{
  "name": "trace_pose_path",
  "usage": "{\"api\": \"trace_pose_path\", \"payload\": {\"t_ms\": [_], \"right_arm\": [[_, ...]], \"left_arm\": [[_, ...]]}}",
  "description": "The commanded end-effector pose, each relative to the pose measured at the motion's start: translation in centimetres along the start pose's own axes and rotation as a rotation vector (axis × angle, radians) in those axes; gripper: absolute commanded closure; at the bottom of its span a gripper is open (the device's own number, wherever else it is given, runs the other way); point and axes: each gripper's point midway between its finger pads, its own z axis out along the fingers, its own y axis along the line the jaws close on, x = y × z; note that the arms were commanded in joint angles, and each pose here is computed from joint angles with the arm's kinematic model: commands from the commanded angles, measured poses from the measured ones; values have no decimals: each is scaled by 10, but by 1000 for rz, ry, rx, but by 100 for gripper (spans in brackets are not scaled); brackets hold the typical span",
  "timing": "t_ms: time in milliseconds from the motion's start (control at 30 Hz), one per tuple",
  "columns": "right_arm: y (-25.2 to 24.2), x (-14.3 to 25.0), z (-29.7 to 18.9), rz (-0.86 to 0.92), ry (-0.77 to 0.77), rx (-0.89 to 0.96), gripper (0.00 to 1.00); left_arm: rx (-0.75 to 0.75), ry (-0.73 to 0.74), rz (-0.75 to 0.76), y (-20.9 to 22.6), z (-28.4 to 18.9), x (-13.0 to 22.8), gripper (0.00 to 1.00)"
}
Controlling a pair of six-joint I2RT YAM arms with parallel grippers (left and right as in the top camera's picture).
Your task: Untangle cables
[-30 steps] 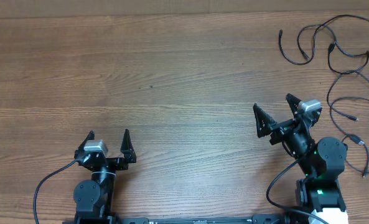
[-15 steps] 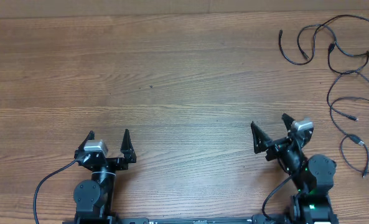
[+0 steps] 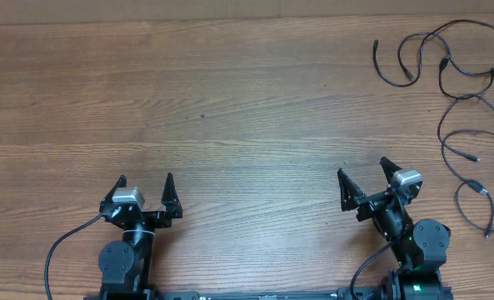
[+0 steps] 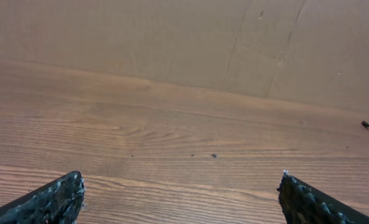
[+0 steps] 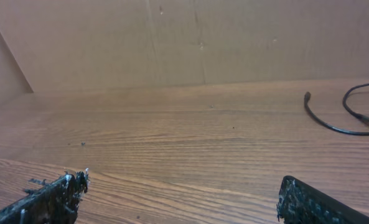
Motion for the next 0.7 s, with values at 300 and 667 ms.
{"api": "trace_pose_path", "payload": {"t_ms": [300, 667], "right_arm": [[5, -1, -14, -12, -31, 1, 0], [4, -15, -20, -32, -95, 17, 0]], "left_arm": [[-18, -12, 19, 4, 0, -2, 0], [-18, -12, 19, 4, 0, -2, 0]]}}
